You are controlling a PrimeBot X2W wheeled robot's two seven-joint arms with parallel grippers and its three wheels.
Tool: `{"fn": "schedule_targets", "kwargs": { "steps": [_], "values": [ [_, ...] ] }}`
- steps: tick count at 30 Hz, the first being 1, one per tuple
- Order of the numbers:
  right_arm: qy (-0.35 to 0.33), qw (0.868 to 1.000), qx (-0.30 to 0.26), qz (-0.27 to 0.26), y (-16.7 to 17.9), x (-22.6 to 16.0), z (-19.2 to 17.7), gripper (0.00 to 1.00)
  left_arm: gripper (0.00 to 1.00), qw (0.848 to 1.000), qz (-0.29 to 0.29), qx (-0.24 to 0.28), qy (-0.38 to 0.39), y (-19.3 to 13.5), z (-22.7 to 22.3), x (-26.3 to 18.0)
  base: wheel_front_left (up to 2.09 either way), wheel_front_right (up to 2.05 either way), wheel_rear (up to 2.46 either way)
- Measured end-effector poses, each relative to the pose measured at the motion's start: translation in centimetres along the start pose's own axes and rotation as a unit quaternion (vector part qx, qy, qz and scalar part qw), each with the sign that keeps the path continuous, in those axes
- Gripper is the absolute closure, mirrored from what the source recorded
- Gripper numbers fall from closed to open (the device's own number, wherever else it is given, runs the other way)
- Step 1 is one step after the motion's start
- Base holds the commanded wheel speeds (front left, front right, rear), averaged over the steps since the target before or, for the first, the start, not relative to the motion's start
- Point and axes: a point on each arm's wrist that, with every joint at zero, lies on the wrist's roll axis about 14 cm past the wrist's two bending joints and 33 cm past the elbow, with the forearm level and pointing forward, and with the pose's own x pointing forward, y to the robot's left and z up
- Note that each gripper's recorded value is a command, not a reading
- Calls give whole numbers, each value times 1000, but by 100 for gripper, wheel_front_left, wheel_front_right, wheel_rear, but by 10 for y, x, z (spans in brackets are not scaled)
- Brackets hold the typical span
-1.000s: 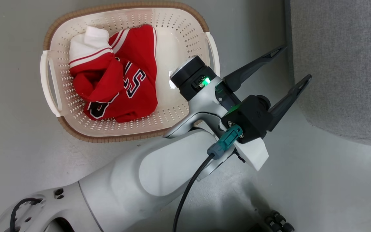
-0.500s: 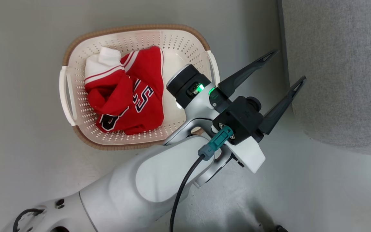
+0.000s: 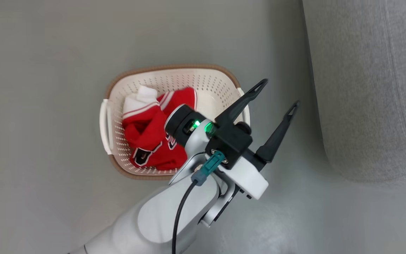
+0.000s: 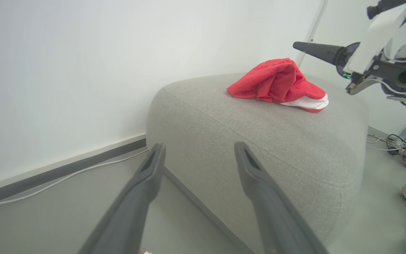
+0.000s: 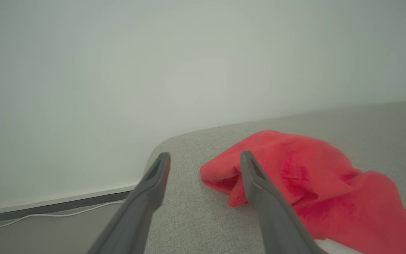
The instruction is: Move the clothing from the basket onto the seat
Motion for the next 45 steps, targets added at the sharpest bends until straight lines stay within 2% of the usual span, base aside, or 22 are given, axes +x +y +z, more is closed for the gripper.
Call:
{"fn": "schedule_targets", "kwargs": {
  "steps": [13, 25, 37, 45],
  "values": [
    [-29, 997, 19, 73, 65, -38, 22, 0, 0, 993, 109, 25, -25, 25, 40, -62, 0, 0, 0],
    [-37, 989, 19, 141, 123, -84, 27, 0, 0, 972, 223, 41, -58, 60, 66, -134, 0, 0, 0],
    [-30, 979, 34, 197, 171, -133, 16, 0, 0, 929, 360, 51, -74, 101, 71, -222, 0, 0, 0],
    [-27, 978, 37, 202, 178, -154, 11, 0, 0, 911, 404, 50, -72, 107, 64, -259, 0, 0, 0]
  ]
}}
